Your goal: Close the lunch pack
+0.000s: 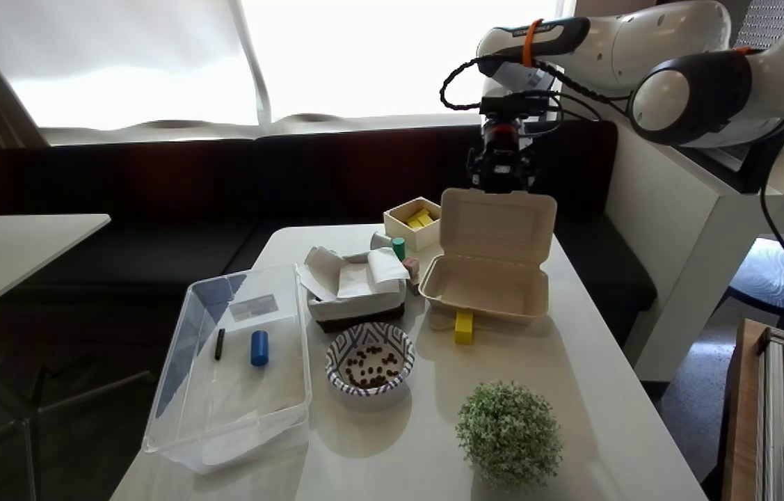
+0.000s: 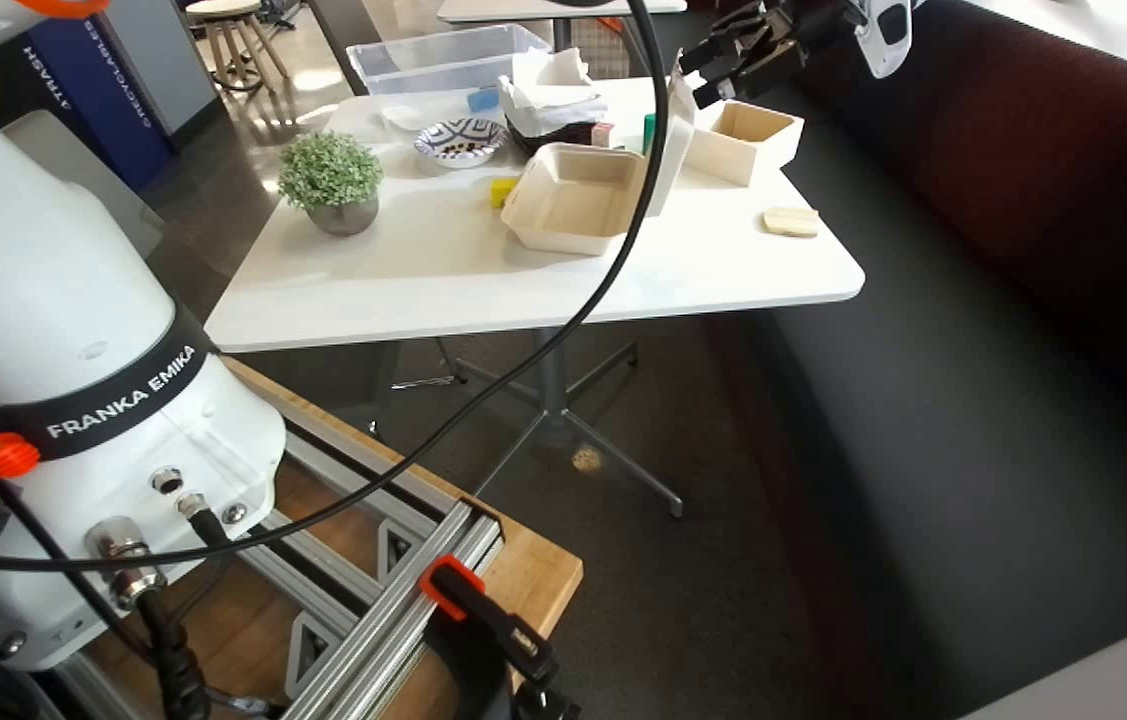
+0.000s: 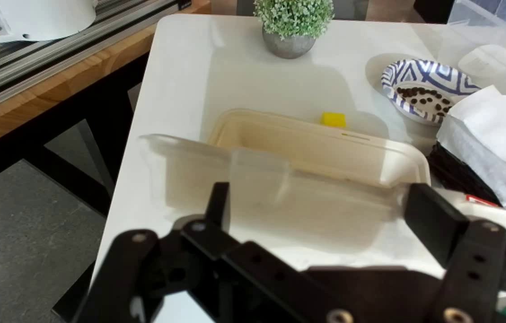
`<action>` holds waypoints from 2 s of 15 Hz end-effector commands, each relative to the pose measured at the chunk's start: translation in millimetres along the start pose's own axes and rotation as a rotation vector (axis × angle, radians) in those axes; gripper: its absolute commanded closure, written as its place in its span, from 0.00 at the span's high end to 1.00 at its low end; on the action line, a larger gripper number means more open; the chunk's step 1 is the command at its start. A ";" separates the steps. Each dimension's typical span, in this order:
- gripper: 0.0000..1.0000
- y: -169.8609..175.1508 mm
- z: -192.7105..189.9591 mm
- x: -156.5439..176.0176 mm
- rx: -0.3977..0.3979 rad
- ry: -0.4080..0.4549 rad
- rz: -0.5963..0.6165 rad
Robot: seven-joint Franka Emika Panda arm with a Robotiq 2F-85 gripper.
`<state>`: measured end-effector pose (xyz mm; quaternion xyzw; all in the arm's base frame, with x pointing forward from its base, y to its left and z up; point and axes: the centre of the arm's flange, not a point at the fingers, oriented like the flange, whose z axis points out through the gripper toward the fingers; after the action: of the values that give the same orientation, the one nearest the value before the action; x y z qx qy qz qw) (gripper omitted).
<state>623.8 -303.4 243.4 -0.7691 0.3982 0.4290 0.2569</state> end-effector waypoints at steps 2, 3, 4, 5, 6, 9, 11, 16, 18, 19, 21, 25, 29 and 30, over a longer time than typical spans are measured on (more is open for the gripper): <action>1.00 -17.0 16.4 2.5 -0.068 -0.047 -0.020; 1.00 -19.9 20.2 2.8 -0.076 -0.058 -0.022; 1.00 -23.3 23.7 2.3 -0.082 -0.074 -0.024; 1.00 -26.1 27.1 1.5 -0.089 -0.085 -0.027; 1.00 -28.7 29.6 1.3 -0.092 -0.103 -0.029; 1.00 -25.0 29.4 -2.9 -0.079 -0.062 -0.013; 1.00 -23.3 28.4 -2.3 -0.079 -0.059 -0.008; 1.00 -23.3 33.8 2.7 -0.081 -0.094 -0.025; 1.00 -27.0 49.4 5.4 -0.098 -0.128 -0.044; 1.00 -28.6 57.0 6.7 -0.112 -0.143 -0.055; 1.00 -32.8 72.3 7.3 -0.133 -0.188 -0.087; 1.00 -40.3 90.7 -2.2 -0.153 -0.247 -0.149; 1.00 -47.5 103.6 -12.4 -0.180 -0.276 -0.185; 1.00 -48.5 106.3 -15.5 -0.185 -0.279 -0.188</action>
<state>624.9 -201.0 196.2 -0.7557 0.2652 0.5289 0.2810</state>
